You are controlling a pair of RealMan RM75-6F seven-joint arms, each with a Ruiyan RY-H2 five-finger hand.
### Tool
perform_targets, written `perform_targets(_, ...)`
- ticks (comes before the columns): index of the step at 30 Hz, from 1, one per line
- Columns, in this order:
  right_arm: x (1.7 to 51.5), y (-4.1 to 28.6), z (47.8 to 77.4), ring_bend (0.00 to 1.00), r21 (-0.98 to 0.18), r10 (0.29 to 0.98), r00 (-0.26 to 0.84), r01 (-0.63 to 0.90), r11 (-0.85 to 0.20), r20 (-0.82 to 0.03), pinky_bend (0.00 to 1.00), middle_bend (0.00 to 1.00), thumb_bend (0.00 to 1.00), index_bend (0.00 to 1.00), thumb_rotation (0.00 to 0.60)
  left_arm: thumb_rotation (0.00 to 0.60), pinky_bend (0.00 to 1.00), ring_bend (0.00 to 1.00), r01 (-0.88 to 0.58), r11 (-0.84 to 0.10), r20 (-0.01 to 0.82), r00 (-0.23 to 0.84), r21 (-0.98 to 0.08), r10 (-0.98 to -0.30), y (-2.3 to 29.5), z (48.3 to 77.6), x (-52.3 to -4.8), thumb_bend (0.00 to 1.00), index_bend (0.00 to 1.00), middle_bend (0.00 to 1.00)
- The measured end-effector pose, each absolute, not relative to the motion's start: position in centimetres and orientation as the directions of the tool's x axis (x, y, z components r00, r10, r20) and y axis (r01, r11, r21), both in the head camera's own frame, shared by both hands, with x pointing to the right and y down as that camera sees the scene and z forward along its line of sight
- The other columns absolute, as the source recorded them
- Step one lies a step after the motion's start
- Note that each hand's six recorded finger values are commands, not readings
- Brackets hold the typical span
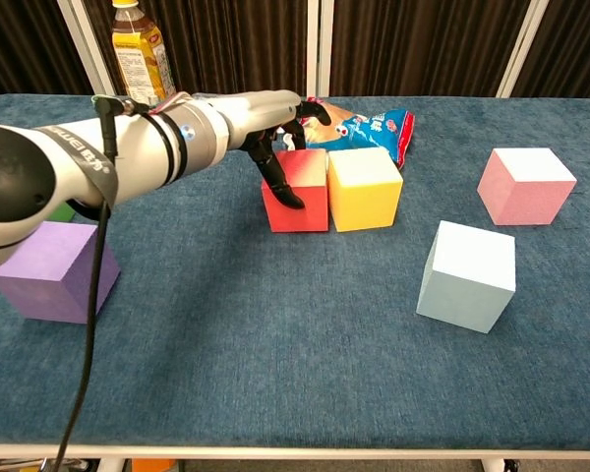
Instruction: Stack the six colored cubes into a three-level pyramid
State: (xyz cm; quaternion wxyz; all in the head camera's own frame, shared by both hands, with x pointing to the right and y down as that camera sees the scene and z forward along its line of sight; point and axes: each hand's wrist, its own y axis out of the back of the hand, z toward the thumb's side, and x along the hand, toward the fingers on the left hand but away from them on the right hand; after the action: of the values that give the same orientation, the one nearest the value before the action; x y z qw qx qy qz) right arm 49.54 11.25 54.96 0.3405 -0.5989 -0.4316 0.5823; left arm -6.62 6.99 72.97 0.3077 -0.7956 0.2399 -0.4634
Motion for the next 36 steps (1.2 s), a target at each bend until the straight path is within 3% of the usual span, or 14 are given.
perform_targets(36,50.5,11.6,55.5,0.0,-0.893,0.892,-0.08,0.124,-0.433,-0.444,0.0,0.0,0.04,0.0,0.6,0.6,0.18,0.11,-0.087,-0.66,0.555,0.467,-0.746,-0.688,6.6,73.9,-6.0,0.16,0.11,0.45)
